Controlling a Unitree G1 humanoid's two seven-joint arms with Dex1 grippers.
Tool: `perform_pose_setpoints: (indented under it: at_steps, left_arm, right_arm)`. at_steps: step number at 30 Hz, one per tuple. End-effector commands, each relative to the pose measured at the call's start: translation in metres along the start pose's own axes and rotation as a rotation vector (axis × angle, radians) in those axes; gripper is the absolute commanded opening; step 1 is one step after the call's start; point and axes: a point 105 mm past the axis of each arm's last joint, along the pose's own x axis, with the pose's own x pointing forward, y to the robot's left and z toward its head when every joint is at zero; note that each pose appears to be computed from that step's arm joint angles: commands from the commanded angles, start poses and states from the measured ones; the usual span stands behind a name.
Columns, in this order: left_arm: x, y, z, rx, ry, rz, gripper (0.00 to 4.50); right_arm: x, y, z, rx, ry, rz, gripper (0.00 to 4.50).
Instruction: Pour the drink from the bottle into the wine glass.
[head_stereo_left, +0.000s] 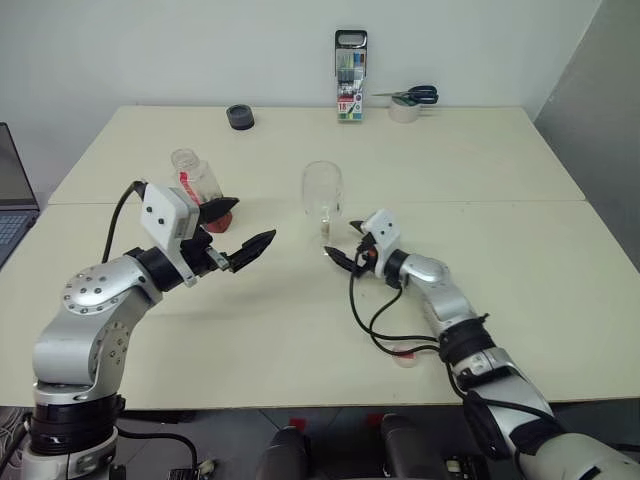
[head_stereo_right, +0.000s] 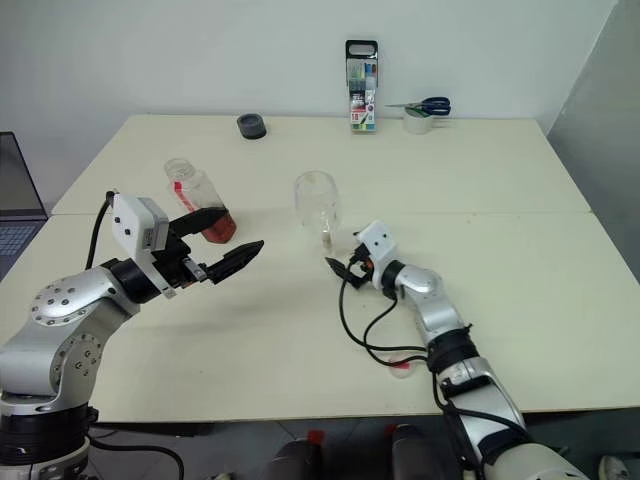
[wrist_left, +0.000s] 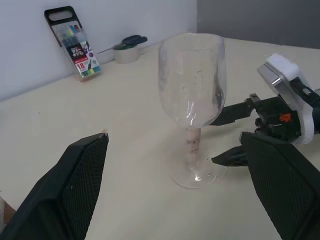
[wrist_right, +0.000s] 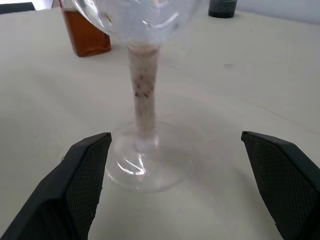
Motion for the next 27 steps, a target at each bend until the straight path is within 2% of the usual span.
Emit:
perform_pose_setpoints:
  at_steps: [1, 4, 7, 13, 21, 27]
  left_arm:
    - [0.002, -0.002, 0.006, 0.018, -0.035, 0.012, 4.5]
    - [0.002, -0.001, -0.008, 0.012, 0.002, 0.042, 4.5]
    - [-0.001, 0.004, -0.043, 0.028, 0.102, 0.131, 4.5]
    - [-0.014, 0.029, -0.083, 0.007, 0.18, 0.361, 4.5]
    - [-0.013, 0.066, -0.088, -0.025, 0.151, 0.522, 4.5]
    - [0.001, 0.08, -0.085, 0.016, 0.154, 0.497, 4.5]
  right_arm:
    - [-0.012, 0.004, 0.018, -0.054, -0.028, 0.037, 4.45]
    - [-0.032, 0.011, 0.018, -0.073, 0.002, 0.095, 4.45]
    - [-0.059, 0.023, 0.033, -0.097, -0.004, 0.18, 4.45]
    - [-0.086, 0.043, 0.064, -0.11, -0.031, 0.3, 4.45]
    - [-0.098, 0.063, 0.086, -0.094, -0.055, 0.404, 4.45]
    - [-0.098, 0.062, 0.086, -0.108, -0.042, 0.376, 4.45]
